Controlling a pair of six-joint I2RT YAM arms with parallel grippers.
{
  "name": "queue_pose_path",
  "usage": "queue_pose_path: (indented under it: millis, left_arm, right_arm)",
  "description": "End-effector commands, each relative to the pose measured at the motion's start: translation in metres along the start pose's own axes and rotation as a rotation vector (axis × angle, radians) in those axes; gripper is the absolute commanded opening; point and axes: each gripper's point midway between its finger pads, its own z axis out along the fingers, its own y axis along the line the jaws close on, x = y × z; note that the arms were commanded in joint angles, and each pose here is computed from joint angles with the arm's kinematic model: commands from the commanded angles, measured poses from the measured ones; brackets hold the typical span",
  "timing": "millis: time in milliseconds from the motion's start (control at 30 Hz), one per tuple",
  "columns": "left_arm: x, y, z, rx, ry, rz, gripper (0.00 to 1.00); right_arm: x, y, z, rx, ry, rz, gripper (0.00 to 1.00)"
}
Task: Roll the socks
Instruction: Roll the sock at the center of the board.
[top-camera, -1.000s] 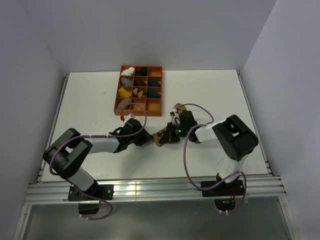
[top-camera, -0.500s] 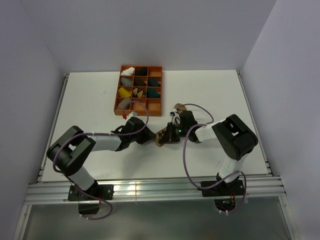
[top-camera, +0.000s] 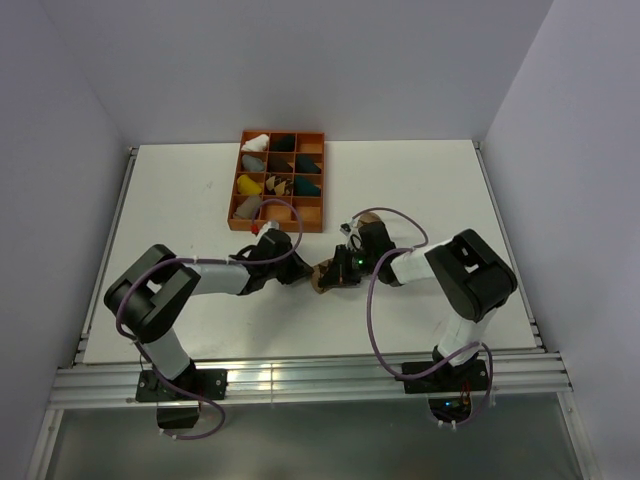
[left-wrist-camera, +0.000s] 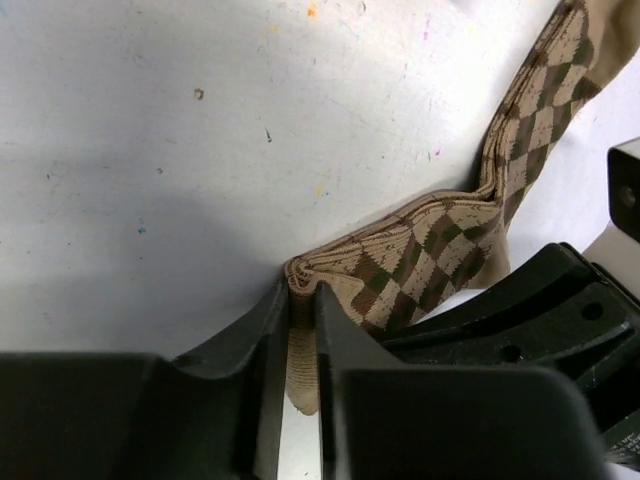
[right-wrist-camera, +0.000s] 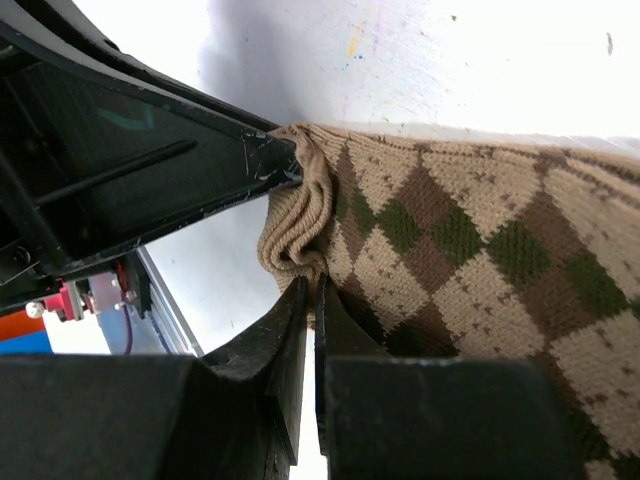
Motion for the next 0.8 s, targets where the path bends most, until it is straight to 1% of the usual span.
queue_pose_path:
  millis: [0, 33, 67, 100, 133, 200, 233, 267, 333, 367, 433, 467, 533, 600, 767]
  left_arm:
    - [0.008, 0.04, 0.002, -0.16, 0.014, 0.018, 0.15]
    - [0.007, 0.041, 0.001, -0.168, 0.007, 0.017, 0.12]
    - [0.006, 0.04, 0.0, -0.167, 0.004, 0.02, 0.06]
    - [0.005, 0.039, 0.0, -0.166, 0.002, 0.02, 0.03]
    - [0.005, 0.039, -0.001, -0.168, 0.002, 0.024, 0.01]
    - [0.002, 0.037, -0.001, -0.173, -0.006, 0.028, 0.0]
    - [0.002, 0.038, -0.002, -0.185, -0.006, 0.033, 0.0]
    - [0.0, 0.036, -0.003, -0.187, -0.014, 0.036, 0.0]
    - [-0.003, 0.034, -0.006, -0.196, -0.024, 0.054, 0.0]
    - [-0.007, 0.027, -0.006, -0.182, -0.036, 0.062, 0.0]
    - [-0.009, 0.029, -0.01, -0.208, -0.045, 0.082, 0.0]
    - [-0.009, 0.027, -0.012, -0.21, -0.047, 0.091, 0.0]
    - [-0.012, 0.021, -0.014, -0.209, -0.058, 0.107, 0.0]
    - [-0.012, 0.021, -0.016, -0.224, -0.058, 0.122, 0.0]
    - [-0.011, 0.016, -0.017, -0.237, -0.045, 0.144, 0.0]
  right_arm:
    - [0.038, -0.041, -0.011, 0.177, 0.086, 0.072, 0.0]
    - [0.033, -0.04, -0.013, 0.187, 0.066, 0.059, 0.0]
    - [0.031, -0.039, -0.014, 0.191, 0.059, 0.042, 0.01]
    - [0.03, -0.039, -0.016, 0.201, 0.052, 0.028, 0.02]
    - [0.026, -0.034, -0.019, 0.216, 0.032, 0.003, 0.09]
    - [0.02, -0.025, -0.026, 0.232, 0.001, -0.057, 0.17]
    - [0.022, -0.018, -0.026, 0.236, -0.004, -0.093, 0.25]
    - [0.014, -0.021, -0.03, 0.288, -0.048, -0.135, 0.3]
    - [0.005, -0.005, -0.041, 0.312, -0.12, -0.217, 0.39]
    - [0.004, -0.001, -0.042, 0.35, -0.154, -0.276, 0.41]
    - [-0.005, 0.017, -0.052, 0.354, -0.231, -0.345, 0.43]
    - [-0.002, 0.025, -0.053, 0.349, -0.244, -0.399, 0.43]
    - [-0.012, 0.038, -0.061, 0.349, -0.322, -0.459, 0.44]
    - [-0.015, 0.051, -0.064, 0.342, -0.362, -0.542, 0.44]
    - [-0.015, 0.063, -0.054, 0.361, -0.365, -0.686, 0.45]
